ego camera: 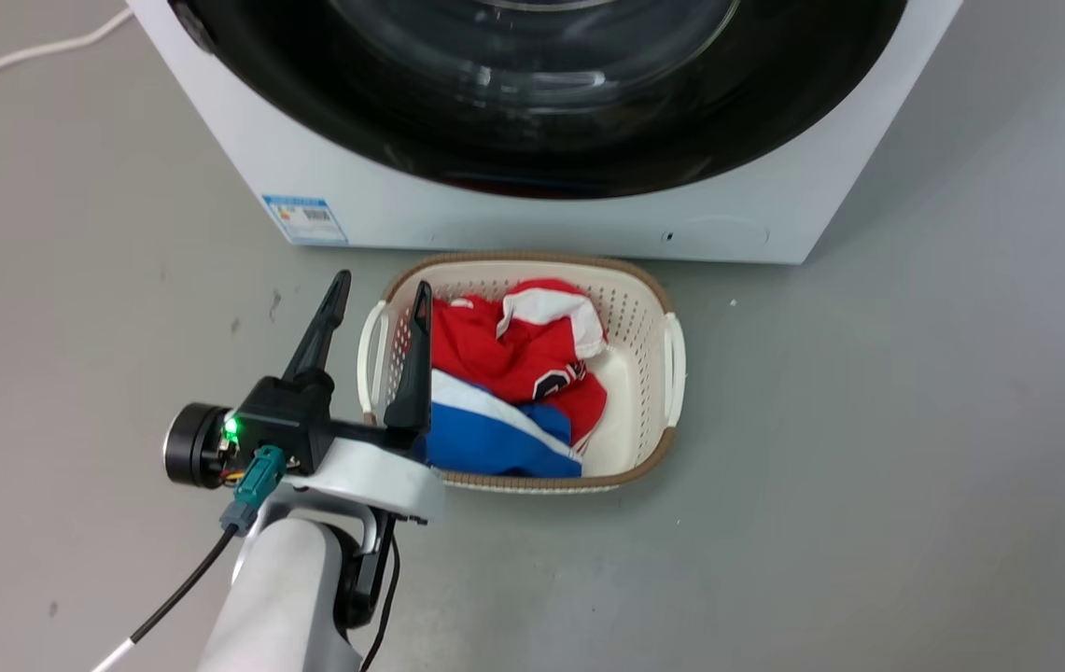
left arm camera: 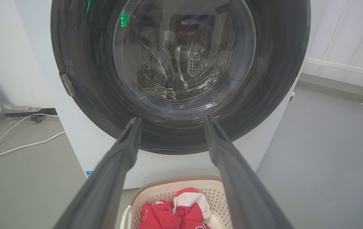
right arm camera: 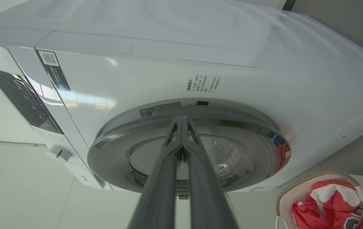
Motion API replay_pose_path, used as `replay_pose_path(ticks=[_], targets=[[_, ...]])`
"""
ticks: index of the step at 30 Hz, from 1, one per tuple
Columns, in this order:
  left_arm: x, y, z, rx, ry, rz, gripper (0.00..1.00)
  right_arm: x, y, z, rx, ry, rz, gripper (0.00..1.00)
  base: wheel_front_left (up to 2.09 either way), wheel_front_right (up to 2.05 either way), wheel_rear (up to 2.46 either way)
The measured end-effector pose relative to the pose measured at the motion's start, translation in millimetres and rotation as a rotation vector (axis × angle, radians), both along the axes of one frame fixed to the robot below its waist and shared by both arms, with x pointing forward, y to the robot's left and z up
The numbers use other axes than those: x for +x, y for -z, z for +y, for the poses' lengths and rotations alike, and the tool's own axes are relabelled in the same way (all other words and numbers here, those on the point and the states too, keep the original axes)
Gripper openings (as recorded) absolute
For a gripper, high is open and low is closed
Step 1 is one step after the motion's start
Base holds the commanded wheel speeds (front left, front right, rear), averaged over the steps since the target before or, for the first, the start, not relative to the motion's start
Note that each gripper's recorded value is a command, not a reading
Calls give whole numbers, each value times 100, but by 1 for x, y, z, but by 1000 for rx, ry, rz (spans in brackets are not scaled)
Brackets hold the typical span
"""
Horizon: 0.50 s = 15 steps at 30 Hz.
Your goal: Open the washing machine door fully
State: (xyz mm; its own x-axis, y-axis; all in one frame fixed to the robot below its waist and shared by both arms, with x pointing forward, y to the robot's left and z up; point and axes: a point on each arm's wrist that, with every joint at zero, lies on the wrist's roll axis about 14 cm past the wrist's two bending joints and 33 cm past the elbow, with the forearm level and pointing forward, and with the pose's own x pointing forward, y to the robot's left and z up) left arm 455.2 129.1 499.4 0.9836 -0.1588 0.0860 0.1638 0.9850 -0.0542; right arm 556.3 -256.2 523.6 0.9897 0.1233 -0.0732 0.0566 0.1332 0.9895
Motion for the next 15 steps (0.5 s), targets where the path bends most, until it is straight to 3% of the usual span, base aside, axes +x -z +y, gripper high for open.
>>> replay_pose_path(ticks=[9, 15], targets=[[20, 21, 7, 3, -21, 34, 100, 74, -15, 41, -108, -204, 24, 0, 0, 0, 0], [29, 32, 7, 2, -25, 49, 100, 108, -20, 61, -152, -276, 30, 0, 0, 0, 0]])
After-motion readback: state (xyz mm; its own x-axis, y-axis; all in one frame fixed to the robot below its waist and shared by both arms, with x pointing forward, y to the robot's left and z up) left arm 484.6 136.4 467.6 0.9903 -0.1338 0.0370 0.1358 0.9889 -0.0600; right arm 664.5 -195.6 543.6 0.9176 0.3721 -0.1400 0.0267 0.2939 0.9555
